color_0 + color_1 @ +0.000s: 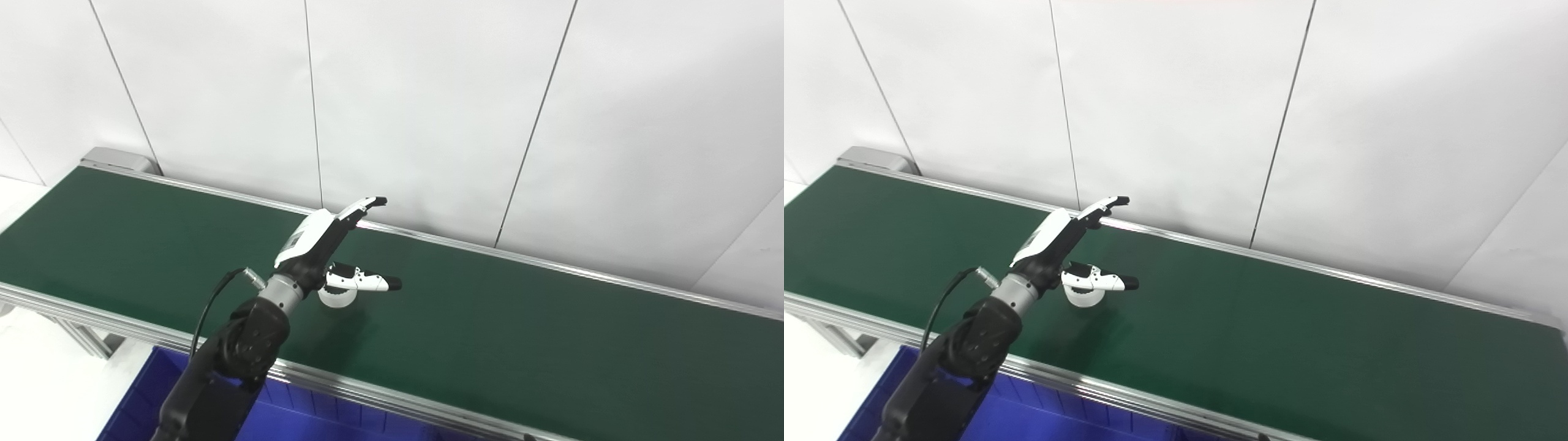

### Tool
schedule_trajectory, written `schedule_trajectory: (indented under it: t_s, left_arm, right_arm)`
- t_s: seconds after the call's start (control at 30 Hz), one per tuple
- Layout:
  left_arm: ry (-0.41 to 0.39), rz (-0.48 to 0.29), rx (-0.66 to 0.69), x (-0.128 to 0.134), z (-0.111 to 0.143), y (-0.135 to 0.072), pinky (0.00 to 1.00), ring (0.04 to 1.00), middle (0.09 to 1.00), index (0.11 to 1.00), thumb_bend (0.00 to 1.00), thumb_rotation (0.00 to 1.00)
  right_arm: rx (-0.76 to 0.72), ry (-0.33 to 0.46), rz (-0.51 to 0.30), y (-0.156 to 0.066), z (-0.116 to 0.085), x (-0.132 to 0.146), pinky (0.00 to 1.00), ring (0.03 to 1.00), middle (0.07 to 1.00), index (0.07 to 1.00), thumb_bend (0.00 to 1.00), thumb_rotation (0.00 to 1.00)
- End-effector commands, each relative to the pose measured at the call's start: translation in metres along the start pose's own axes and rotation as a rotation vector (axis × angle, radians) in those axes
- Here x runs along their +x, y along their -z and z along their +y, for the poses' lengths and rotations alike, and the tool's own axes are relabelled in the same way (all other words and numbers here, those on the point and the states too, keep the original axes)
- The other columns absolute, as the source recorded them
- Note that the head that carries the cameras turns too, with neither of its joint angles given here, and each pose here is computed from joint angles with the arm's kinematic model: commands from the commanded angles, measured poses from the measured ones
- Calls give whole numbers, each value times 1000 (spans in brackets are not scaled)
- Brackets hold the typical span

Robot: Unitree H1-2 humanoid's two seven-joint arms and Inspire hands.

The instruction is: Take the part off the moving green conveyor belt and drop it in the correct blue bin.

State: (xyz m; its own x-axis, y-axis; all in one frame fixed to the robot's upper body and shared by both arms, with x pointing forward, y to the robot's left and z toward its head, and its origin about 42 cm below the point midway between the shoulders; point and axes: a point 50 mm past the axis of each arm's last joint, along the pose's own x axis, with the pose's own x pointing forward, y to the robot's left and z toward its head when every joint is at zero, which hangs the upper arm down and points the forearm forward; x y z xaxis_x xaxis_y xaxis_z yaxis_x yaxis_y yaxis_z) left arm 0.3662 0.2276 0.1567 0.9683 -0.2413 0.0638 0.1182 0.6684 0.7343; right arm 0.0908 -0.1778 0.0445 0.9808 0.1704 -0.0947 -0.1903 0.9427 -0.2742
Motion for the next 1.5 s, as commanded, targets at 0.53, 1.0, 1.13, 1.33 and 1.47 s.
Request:
schedule_trajectory:
  t_s: [0.53,1.0,1.13,1.33,1.47]
  left_arm:
    - [50,64,253,33,-26,21,977,970,985,909,890,422]
    - [108,88,117,21,-53,24,545,631,696,720,733,43]
    - [82,82,64,19,-57,24,431,422,497,556,511,2]
    - [51,46,45,19,-62,22,442,410,493,517,499,0]
    - [33,27,26,19,-66,22,456,417,503,505,499,0]
  right_arm:
    - [13,37,-73,-10,0,-1,1000,1000,1000,1000,825,545]
    - [33,47,-80,-11,1,-2,1000,1000,1000,1000,834,539]
    - [36,50,-88,-12,2,-2,1000,1000,1000,1000,825,529]
    - [34,53,-93,-14,2,-3,1000,1000,1000,1000,820,545]
    - [45,55,-97,-14,3,-3,1000,1000,1000,1000,817,547]
